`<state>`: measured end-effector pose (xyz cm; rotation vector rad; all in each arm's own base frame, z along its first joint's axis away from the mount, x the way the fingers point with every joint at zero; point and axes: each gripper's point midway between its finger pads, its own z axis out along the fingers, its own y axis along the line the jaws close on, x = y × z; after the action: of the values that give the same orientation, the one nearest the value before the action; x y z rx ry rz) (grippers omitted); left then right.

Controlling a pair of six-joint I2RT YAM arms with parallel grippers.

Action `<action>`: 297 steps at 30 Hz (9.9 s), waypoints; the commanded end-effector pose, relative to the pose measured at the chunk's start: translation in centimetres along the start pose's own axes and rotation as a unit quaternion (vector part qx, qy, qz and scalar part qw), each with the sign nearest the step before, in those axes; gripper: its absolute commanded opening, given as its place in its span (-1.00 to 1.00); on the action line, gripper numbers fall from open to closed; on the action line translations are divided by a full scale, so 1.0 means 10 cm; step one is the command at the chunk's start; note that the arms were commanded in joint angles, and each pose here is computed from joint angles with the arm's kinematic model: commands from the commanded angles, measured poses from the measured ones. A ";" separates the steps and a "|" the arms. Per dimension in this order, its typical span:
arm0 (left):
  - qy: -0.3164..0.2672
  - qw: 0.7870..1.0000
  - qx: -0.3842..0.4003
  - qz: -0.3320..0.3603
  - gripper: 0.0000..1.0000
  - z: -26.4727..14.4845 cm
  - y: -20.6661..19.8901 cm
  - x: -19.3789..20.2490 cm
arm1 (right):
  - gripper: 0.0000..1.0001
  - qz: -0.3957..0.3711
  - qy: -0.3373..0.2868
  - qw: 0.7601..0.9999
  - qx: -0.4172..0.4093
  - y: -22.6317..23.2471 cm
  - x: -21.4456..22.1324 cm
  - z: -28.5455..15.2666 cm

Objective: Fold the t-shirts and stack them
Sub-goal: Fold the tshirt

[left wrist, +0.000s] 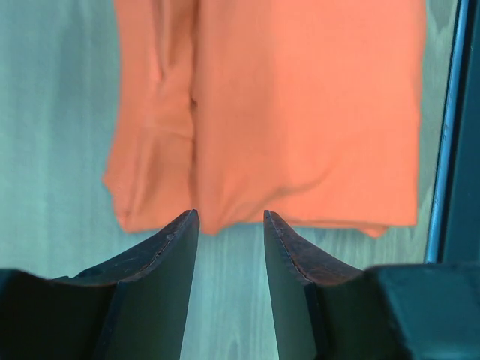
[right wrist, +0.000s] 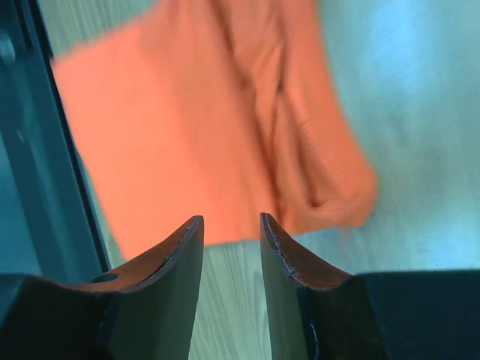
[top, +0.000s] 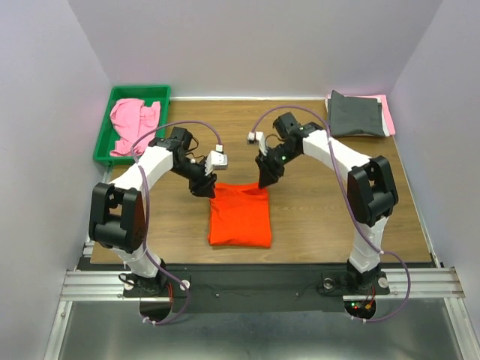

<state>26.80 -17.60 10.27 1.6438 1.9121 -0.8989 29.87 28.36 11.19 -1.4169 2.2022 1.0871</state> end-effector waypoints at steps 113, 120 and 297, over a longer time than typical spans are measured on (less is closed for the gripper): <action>-0.019 0.966 -0.124 0.228 -1.00 0.45 0.21 -0.81 | -0.66 0.168 -0.051 0.984 -0.029 -0.68 -0.47 0.79; -0.030 0.966 -0.151 0.210 -1.00 0.36 0.41 -0.87 | -0.72 0.180 -0.022 0.982 -0.060 -0.62 -0.09 0.96; -0.288 0.875 0.046 -0.386 0.50 -0.19 0.90 -0.94 | 0.84 0.314 -0.202 0.922 -0.104 -0.56 -0.96 -0.40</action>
<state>40.37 -21.96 8.55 0.3045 2.2293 -1.5727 41.33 30.35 9.15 -0.3748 2.4511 1.6805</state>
